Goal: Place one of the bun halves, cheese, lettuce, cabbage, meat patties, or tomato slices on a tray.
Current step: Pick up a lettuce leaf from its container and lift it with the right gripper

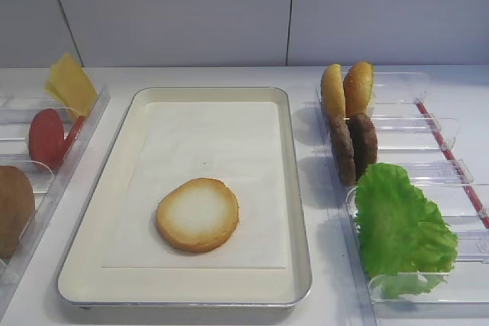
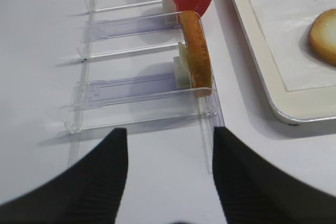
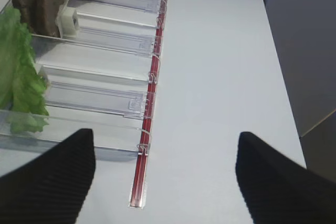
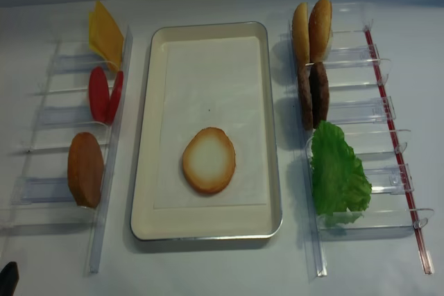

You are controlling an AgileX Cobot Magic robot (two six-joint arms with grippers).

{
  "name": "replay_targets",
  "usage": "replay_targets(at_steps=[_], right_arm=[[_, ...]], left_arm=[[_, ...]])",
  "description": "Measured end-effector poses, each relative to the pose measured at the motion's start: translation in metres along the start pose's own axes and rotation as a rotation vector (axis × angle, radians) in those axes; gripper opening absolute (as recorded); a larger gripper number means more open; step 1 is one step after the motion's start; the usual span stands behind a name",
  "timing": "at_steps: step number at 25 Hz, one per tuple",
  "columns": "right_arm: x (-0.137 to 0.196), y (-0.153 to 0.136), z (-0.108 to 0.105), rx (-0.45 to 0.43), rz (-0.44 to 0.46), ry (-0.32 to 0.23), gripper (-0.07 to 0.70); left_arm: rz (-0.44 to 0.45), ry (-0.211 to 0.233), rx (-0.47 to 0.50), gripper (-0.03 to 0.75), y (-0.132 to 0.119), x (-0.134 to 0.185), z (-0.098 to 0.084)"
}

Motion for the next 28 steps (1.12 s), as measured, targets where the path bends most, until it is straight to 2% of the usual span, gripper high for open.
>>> replay_targets(at_steps=[21, 28], right_arm=[[0.000, 0.000, 0.000, 0.000, 0.000, 0.000, 0.567], [-0.012, 0.008, -0.001, -0.035, 0.005, -0.014, 0.567]], left_arm=[[0.000, 0.000, 0.000, 0.359, 0.000, 0.000, 0.000], [0.000, 0.000, 0.000, 0.359, 0.000, 0.000, 0.000]])
Point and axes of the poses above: a point on each arm's last joint axis where the gripper is mounted, y pointing back along that axis away from the gripper, z along the wrist's bending axis when the last joint is at zero, x = y × z, the point moved 1 cm from there along -y, pointing out along that axis toward the gripper, and after that the axes turned 13 degrees about y, right-handed, at the moved point
